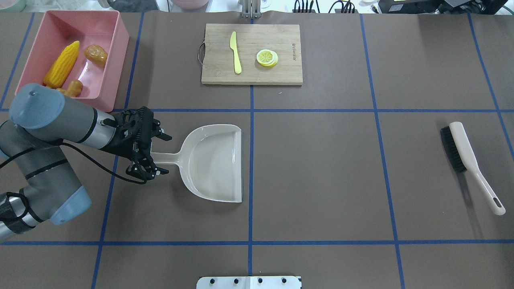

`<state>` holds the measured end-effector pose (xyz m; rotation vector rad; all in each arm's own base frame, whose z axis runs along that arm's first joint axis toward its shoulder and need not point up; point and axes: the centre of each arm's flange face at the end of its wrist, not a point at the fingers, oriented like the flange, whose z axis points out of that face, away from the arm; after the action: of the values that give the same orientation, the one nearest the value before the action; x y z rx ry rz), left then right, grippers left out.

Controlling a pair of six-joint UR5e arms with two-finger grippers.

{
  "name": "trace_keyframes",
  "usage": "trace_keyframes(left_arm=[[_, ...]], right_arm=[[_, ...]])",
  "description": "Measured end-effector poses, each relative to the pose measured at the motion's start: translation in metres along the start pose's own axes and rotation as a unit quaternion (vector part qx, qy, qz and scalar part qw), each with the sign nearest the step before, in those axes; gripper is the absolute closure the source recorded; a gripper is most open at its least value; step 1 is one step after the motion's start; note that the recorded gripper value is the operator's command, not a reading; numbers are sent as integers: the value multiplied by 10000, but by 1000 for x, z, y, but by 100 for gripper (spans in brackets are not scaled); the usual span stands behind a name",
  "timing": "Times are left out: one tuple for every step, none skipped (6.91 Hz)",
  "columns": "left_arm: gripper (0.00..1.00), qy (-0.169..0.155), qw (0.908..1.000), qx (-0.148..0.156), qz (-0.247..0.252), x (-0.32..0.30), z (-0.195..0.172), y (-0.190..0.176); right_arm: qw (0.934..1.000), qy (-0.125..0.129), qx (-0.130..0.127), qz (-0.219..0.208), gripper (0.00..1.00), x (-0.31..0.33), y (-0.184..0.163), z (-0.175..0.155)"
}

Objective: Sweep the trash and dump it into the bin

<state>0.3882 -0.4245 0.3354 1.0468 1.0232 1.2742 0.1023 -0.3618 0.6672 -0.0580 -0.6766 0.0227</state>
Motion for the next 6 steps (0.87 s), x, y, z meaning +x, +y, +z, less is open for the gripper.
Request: trace_keyframes(left_arm=[[2, -192, 9998, 48, -7, -5, -26, 1], [2, -532, 9986, 3, -75, -20, -48, 7], [2, -1144, 9932, -112, -163, -42, -69, 14], [2, -1753, 9839, -239, -245, -62, -88, 21], [2, -2146, 9750, -426, -386, -76, -100, 29], [2, -2298, 9677, -723, -747, -86, -106, 43]], right_arm=[[10000, -2, 1, -1, 0, 0, 0, 0], [10000, 0, 3, 0, 0, 0, -1, 0], [10000, 2, 4, -1, 0, 0, -1, 0], [10000, 2, 4, -3, 0, 0, -1, 0], [10000, 2, 4, -3, 0, 0, -1, 0], [10000, 2, 4, -5, 0, 0, -1, 0]])
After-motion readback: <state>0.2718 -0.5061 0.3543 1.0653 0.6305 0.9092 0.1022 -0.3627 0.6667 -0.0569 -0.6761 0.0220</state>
